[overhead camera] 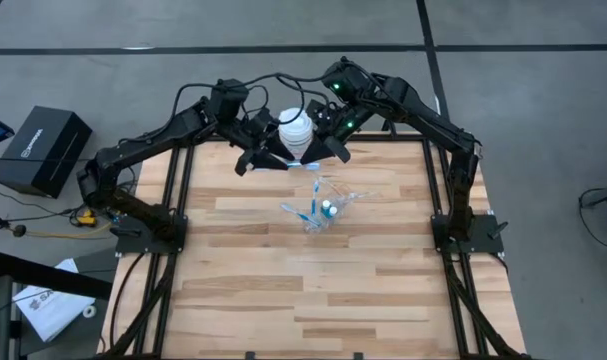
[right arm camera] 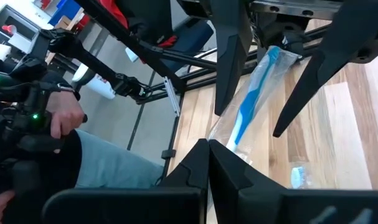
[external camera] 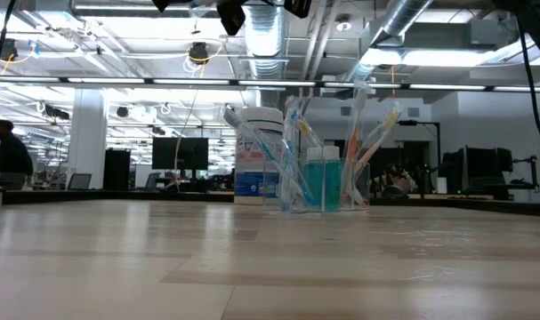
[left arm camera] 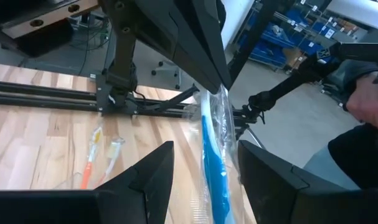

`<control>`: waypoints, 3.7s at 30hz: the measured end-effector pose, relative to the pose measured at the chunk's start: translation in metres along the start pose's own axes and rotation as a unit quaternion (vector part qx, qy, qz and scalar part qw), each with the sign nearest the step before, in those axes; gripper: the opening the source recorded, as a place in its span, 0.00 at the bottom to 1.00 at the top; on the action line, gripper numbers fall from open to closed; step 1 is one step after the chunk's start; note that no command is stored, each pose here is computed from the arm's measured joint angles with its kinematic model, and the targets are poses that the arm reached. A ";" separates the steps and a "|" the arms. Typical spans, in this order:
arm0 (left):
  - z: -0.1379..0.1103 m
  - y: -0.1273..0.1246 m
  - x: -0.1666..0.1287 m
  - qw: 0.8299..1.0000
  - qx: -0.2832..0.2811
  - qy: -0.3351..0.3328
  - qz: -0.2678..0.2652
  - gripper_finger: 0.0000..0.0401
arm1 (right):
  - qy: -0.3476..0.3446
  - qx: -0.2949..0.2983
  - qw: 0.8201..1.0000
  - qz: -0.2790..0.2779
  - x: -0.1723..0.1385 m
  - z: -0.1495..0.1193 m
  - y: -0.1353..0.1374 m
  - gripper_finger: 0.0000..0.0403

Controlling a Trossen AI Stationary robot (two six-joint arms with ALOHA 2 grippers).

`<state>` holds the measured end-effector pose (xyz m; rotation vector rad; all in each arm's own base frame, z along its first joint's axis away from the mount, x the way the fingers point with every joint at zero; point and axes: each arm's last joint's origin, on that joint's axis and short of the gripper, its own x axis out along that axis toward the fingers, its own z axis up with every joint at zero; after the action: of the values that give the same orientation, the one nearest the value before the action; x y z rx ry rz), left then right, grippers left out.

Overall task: Pick & Place toothbrushing station
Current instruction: Put the blue toothbrush into the transparent organizer

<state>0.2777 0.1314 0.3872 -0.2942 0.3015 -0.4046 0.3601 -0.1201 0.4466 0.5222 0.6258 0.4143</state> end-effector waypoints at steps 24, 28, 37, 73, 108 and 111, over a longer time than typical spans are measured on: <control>0.003 0.008 0.010 0.999 0.018 -0.019 -0.027 0.24 | -0.011 0.001 1.000 0.014 0.004 0.004 0.004 0.00; 0.004 0.008 0.010 0.999 0.021 -0.021 -0.027 0.11 | -0.012 -0.001 1.000 0.013 0.004 0.004 0.004 0.00; 0.004 0.009 0.009 0.999 0.040 -0.024 -0.016 0.01 | -0.037 -0.013 0.999 0.005 -0.005 0.009 -0.003 0.01; 0.051 0.019 -0.094 0.924 0.148 -0.230 0.269 0.00 | -0.258 -0.110 0.914 -0.292 -0.188 0.005 0.003 0.39; -0.129 -0.068 0.064 0.841 0.014 -0.448 0.301 0.00 | -0.256 -0.144 0.911 -0.291 -0.195 0.003 0.008 0.37; -0.139 -0.061 0.076 0.844 0.009 -0.456 0.283 0.00 | -0.256 -0.149 0.911 -0.286 -0.190 0.005 0.011 0.37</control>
<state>0.2759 0.0150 0.2635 -0.3338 -0.5570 0.3423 0.2209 -0.2096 0.5399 0.1229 0.1761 -0.1881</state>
